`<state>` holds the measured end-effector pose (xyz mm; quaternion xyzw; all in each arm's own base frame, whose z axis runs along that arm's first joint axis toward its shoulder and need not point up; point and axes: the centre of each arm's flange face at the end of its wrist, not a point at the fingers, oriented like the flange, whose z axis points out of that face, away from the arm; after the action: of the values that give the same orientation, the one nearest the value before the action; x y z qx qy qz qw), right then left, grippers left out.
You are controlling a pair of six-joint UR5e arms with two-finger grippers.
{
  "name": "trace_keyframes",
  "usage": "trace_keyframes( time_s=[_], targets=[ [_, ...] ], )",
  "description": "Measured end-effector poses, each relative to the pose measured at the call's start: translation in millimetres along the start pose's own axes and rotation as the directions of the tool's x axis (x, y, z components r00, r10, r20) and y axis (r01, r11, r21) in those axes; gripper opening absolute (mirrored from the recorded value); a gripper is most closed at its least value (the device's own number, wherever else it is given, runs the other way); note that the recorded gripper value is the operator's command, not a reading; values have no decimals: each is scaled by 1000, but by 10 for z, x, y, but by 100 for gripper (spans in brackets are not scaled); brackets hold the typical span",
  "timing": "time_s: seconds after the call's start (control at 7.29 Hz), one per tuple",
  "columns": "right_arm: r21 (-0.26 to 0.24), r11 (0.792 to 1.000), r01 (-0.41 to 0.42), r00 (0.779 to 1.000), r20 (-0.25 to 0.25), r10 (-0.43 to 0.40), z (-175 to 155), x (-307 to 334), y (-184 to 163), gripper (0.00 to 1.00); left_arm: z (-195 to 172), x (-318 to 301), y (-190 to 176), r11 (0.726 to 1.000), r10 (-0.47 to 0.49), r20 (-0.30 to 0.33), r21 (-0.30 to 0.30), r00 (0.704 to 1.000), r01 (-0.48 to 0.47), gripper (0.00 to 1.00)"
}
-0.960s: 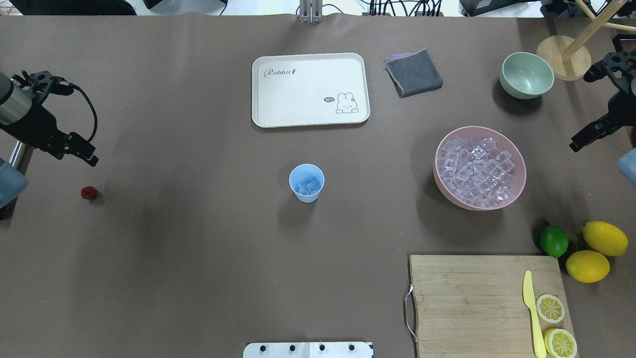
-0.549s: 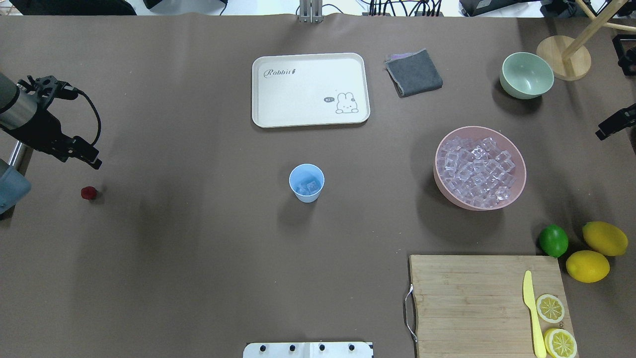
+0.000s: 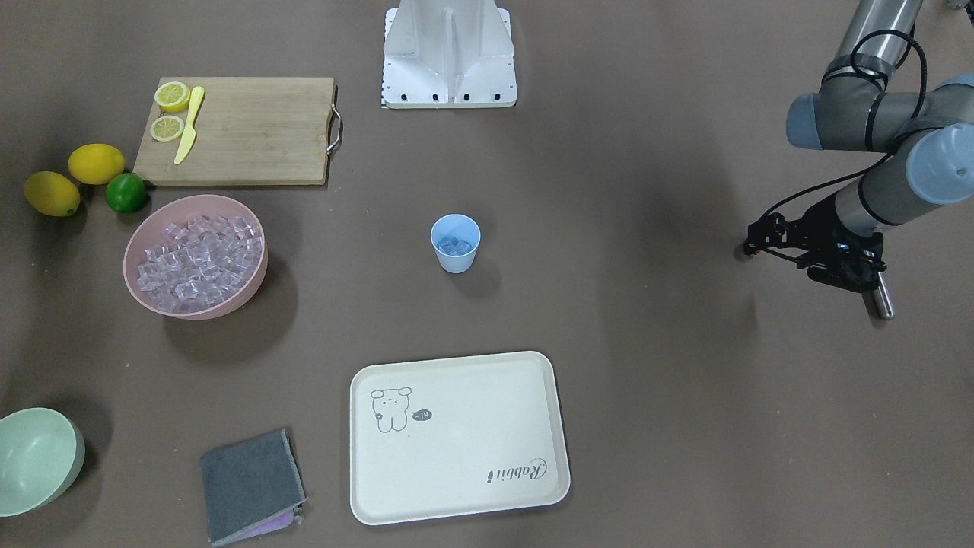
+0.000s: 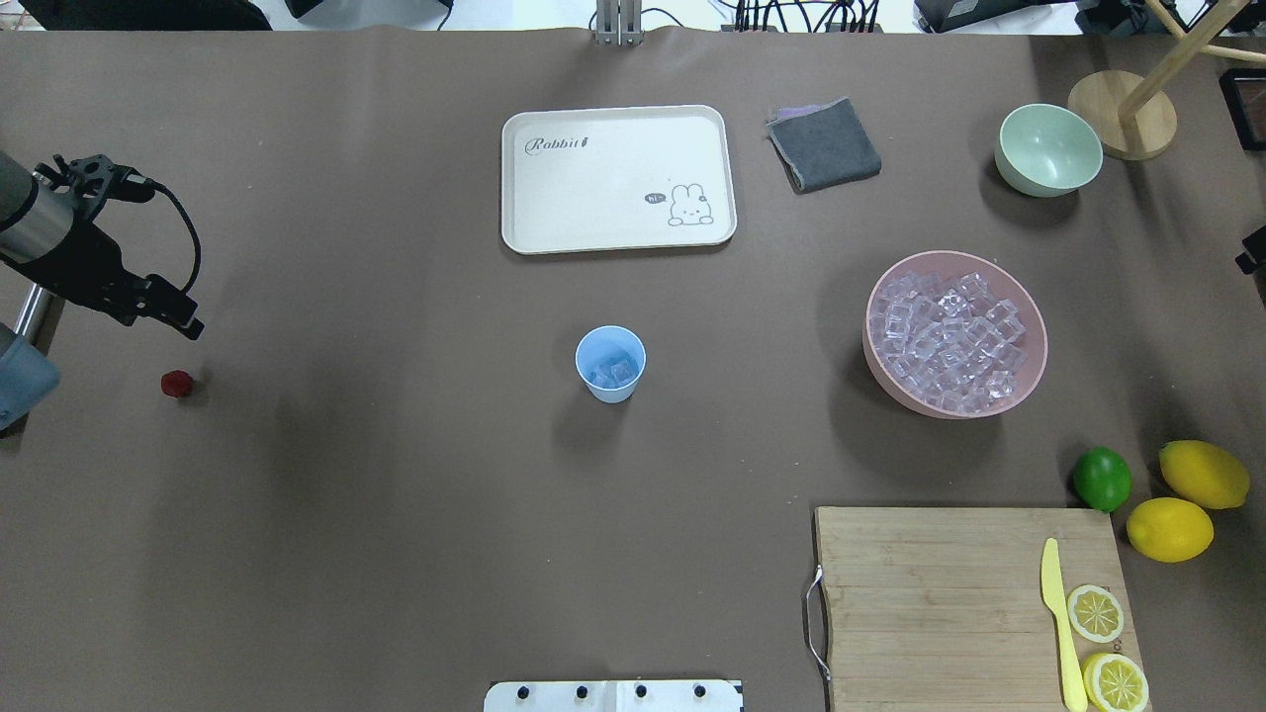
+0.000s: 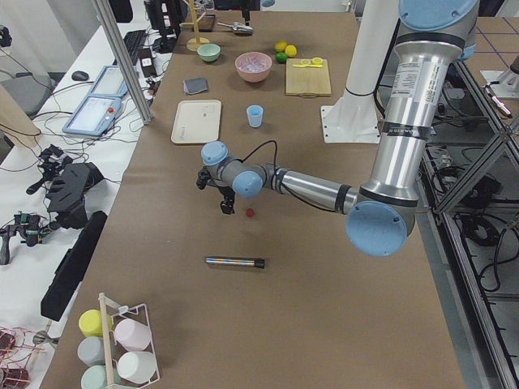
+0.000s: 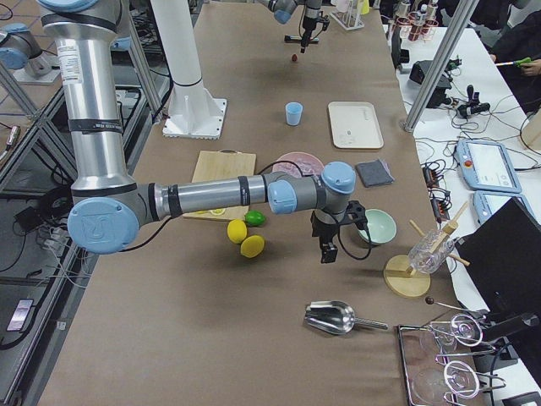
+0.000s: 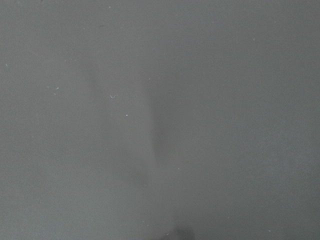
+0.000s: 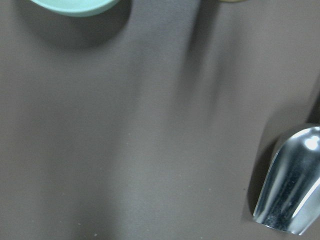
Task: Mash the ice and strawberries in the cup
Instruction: 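Lower the left gripper onto the red strawberry and grasp it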
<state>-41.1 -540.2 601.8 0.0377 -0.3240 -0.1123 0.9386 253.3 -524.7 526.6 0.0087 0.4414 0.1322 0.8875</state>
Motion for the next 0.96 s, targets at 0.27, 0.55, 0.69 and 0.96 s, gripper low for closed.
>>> trace_keyframes(
  time_s=[0.27,0.55,0.69,0.96],
  targets=[
    [-10,1000,12,1000,-7,-12,24,400,137,99,50,-8,30,1000,6,12,0,1000,-6,97],
    [-23,999,40,999,-9,-41,65,707,269,99,205,-85,190,1000,27,23,-1,999,-27,97],
    [-27,999,40,999,-9,-40,82,770,304,99,303,-128,278,999,39,33,-3,999,-39,94],
    [-28,999,40,999,-9,-41,90,808,329,99,445,-108,353,998,60,53,-9,997,-59,63]
  ],
)
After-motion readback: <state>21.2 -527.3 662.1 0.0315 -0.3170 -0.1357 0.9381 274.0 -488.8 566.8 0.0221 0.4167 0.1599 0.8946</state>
